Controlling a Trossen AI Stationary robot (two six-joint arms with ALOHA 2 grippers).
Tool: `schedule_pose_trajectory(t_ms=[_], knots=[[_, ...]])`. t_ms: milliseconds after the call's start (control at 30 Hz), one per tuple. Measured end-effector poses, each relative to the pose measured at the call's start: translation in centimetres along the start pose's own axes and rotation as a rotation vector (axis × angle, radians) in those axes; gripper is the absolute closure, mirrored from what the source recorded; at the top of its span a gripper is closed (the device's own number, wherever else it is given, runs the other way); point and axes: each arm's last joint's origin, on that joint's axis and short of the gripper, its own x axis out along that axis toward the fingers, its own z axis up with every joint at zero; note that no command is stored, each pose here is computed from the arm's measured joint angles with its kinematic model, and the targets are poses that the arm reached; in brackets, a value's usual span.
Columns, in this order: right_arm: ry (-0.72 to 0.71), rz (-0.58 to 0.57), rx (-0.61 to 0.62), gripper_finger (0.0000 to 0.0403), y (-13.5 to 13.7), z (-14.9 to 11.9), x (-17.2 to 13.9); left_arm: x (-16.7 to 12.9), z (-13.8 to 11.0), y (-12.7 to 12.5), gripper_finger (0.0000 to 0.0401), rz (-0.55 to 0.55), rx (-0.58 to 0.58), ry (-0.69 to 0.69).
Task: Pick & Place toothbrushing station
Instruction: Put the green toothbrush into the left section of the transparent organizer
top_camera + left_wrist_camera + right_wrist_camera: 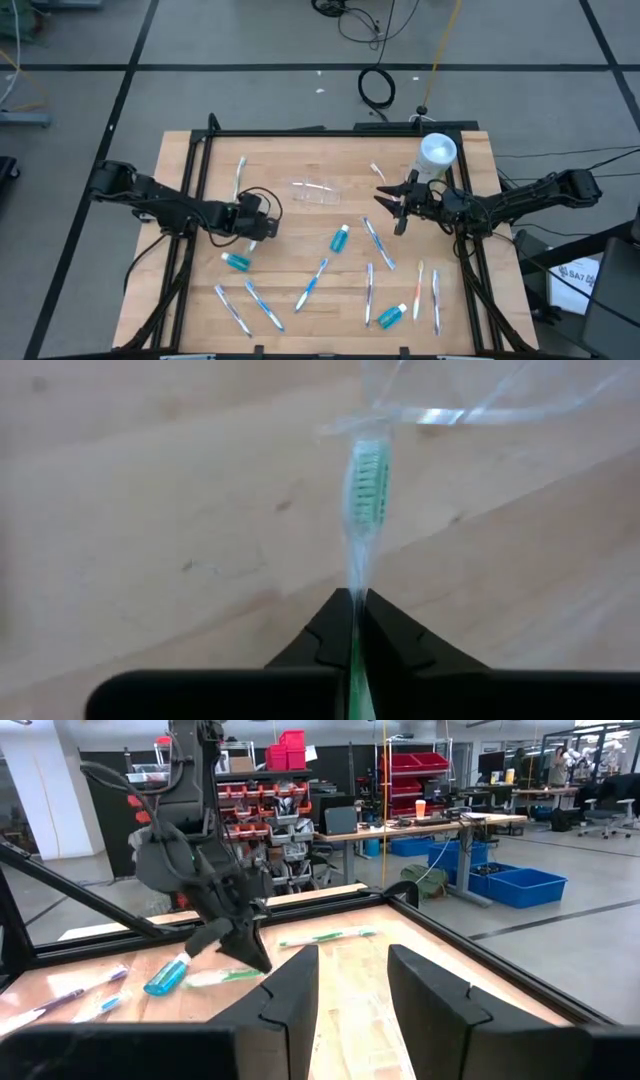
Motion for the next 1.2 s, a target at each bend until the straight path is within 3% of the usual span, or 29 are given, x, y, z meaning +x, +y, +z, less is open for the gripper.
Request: schedule_pose_trajectory(t_ms=[167, 333, 467, 567, 633, 800, 1000, 1200], knots=[[0.000, 0.000, 0.000, 0.0289, 0.0, 0.0, 0.0, -2.5, 1.5, -1.2, 0.0396, -0.153, -0.009, -0.208], [0.000, 0.000, -0.002, 0.0289, 0.0, 0.0, 0.0, -5.6, 3.6, -3.1, 0.0397, -0.274, 0.116, -0.542], [0.000, 0.000, -0.003, 0.0289, 0.0, 0.0, 0.0, -7.7, 5.7, -4.2, 0.0394, -0.237, 0.205, -0.798], [0.000, 0.000, -0.003, 0.0289, 0.0, 0.0, 0.0, -8.0, 7.3, -4.7, 0.0397, -0.189, 0.241, -0.917], [-0.001, 0.000, -0.003, 0.0289, 0.0, 0.0, 0.0, -7.6, 8.1, -4.8, 0.0398, -0.179, 0.274, -0.959], [-0.001, 0.000, -0.003, 0.0289, 0.0, 0.0, 0.0, -4.4, 10.1, -5.0, 0.0398, -0.281, 0.310, -0.980], [-0.001, -0.001, -0.019, 0.0289, 0.0, 0.0, 0.0, 0.9, 11.4, -3.8, 0.0399, -0.193, 0.239, -0.926], [-0.001, -0.001, -0.034, 0.0289, 0.0, 0.0, 0.0, 4.2, 11.4, -3.4, 0.0399, -0.236, 0.267, -0.922]])
